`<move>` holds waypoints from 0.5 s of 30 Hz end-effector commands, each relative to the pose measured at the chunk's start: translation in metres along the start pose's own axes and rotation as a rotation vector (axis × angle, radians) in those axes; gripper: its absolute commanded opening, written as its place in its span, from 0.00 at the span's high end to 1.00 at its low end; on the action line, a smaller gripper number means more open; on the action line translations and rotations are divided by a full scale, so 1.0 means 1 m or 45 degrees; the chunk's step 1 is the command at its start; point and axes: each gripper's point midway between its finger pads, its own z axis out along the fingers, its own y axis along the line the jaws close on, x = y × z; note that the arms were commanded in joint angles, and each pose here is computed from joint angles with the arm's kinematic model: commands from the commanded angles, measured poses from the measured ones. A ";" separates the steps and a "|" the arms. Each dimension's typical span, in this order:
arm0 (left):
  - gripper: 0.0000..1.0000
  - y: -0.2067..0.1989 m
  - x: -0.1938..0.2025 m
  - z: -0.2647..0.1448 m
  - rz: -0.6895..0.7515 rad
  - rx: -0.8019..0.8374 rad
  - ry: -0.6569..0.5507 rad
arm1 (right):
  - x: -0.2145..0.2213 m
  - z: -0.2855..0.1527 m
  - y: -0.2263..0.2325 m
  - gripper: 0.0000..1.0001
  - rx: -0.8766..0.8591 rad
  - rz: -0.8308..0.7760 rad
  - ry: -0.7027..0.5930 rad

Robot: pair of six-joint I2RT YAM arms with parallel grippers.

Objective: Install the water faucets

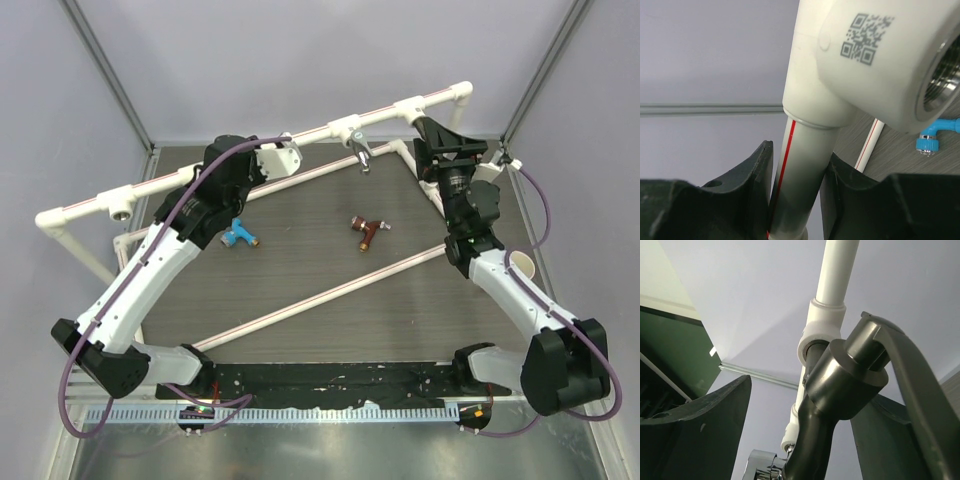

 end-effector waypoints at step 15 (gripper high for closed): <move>1.00 0.007 -0.024 -0.018 -0.273 -0.026 -0.149 | 0.003 -0.073 -0.006 0.07 0.087 -0.255 0.143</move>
